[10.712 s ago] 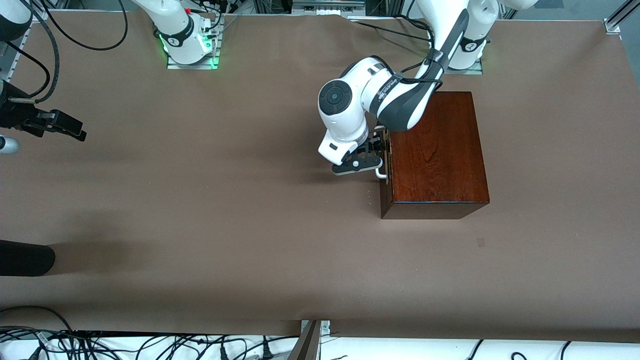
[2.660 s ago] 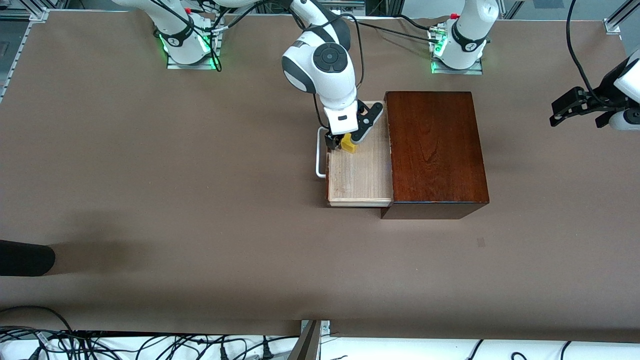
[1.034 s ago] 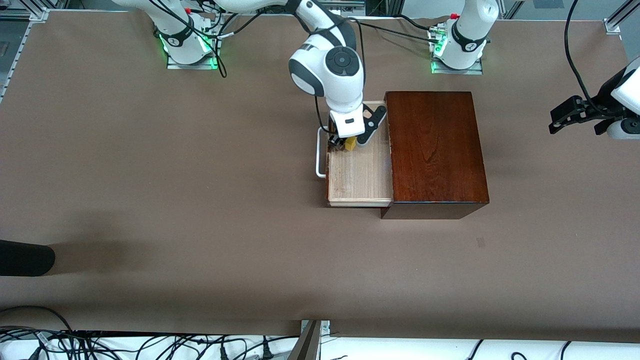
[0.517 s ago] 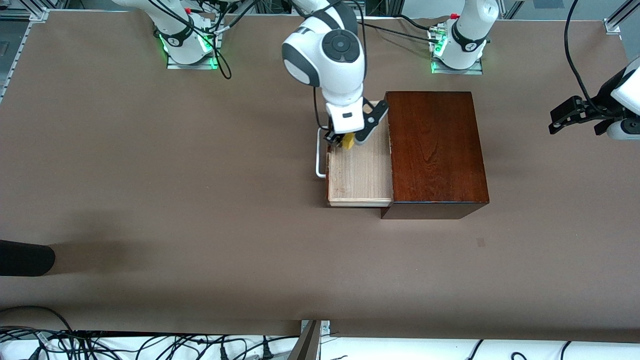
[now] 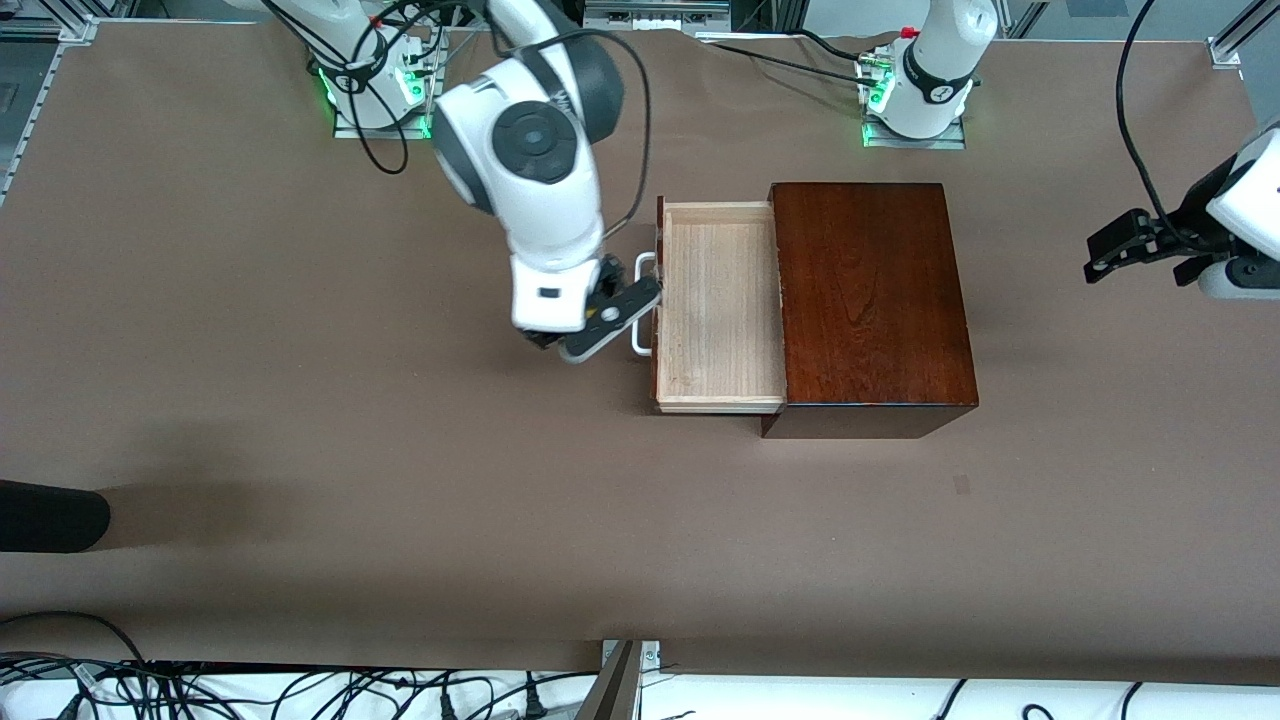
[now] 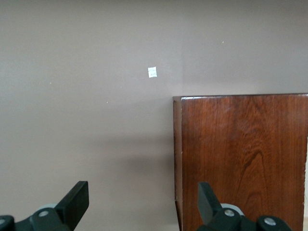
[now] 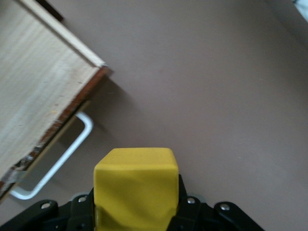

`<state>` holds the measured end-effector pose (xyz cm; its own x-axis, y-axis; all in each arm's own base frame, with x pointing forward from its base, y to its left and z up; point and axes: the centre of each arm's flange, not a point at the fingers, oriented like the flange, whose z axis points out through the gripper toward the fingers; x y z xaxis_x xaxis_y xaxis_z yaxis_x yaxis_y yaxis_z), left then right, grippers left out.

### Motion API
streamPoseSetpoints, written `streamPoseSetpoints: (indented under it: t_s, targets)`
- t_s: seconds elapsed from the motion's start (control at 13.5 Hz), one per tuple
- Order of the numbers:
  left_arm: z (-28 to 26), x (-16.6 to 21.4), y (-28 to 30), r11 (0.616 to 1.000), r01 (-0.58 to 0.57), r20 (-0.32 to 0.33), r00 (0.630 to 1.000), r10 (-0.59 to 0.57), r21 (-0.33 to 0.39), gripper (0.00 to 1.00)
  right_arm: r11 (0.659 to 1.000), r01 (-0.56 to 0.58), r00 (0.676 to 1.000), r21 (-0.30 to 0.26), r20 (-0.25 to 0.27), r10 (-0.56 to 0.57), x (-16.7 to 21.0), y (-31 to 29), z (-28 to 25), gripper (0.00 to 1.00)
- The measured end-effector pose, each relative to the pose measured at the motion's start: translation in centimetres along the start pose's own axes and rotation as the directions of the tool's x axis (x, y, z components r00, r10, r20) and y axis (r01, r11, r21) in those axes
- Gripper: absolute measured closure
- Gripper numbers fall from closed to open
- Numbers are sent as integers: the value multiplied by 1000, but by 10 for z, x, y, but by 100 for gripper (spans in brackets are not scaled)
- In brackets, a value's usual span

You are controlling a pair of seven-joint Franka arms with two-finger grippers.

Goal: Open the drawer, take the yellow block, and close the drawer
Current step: 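Lift the yellow cube out and carry it beside the box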

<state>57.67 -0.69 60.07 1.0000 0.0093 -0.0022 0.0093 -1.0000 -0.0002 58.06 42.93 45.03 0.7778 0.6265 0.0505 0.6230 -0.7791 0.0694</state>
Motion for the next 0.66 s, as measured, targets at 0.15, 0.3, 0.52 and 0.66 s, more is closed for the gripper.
streamPoseSetpoints:
  t_s: [0.15, 0.3, 0.52, 0.66]
  targets:
    - [2, 5, 4, 1000, 10, 1, 1000, -10, 2, 0, 999, -48, 999, -20, 10, 48, -7, 30, 0, 44]
    - [2, 6, 4, 1000, 14, 0, 1000, -14, 3, 0, 993, -115, 993, -7, 15, 115, -14, 62, 0, 44]
    - [0, 6, 4, 1000, 15, -4, 1000, -15, 3, 0, 975, -224, 974, -9, 15, 224, -31, 123, -6, 44]
    - [-1, 7, 2, 1000, 18, -6, 1000, -18, 3, 0, 960, -278, 960, -29, 39, 279, -47, 156, -9, 44]
